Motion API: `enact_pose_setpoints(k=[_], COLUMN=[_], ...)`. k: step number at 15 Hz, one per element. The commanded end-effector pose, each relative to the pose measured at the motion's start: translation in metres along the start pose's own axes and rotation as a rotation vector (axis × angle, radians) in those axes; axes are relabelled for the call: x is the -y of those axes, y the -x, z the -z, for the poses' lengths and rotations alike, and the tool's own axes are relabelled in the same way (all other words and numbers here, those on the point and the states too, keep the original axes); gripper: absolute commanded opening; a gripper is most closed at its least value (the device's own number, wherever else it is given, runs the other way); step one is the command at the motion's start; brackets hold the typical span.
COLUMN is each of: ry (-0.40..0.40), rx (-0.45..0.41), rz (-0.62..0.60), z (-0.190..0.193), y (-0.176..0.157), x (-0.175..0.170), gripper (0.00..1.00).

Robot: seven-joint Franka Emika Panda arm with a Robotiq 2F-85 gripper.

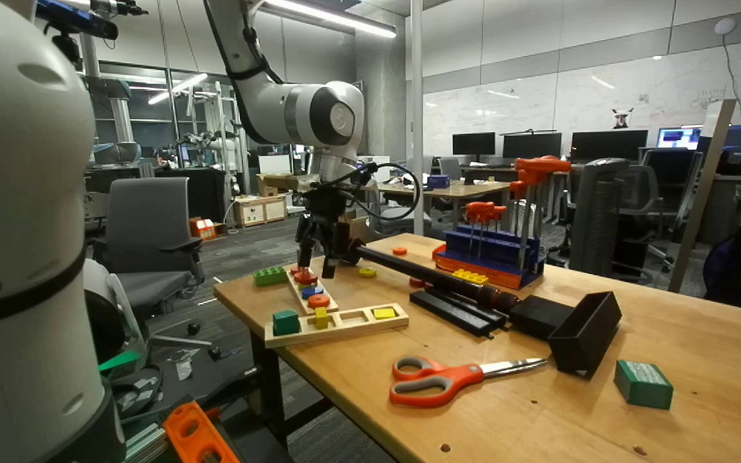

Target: Take the round orange and yellow blocks from the table and put them on the third and fourth position from the right on the wooden board respectively

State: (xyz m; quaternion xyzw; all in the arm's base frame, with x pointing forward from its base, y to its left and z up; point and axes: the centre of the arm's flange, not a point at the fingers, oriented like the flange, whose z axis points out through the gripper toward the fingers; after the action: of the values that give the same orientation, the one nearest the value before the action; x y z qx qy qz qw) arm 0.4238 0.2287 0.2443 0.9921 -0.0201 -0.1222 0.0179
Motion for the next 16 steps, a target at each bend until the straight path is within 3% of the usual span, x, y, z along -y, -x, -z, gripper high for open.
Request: enact_pose_setpoints(k=[1,7,16], ry=[0.007,-0.003,0.097], rx=[-0.067,-0.176,-0.31], rz=[0.013,0.074,0.268], z=[0.022,0.029,-0.029], y=[-0.01,-0.022,-0.01], x=[0.004,-0.001,0.021], gripper=[1.0,1.0,1.0])
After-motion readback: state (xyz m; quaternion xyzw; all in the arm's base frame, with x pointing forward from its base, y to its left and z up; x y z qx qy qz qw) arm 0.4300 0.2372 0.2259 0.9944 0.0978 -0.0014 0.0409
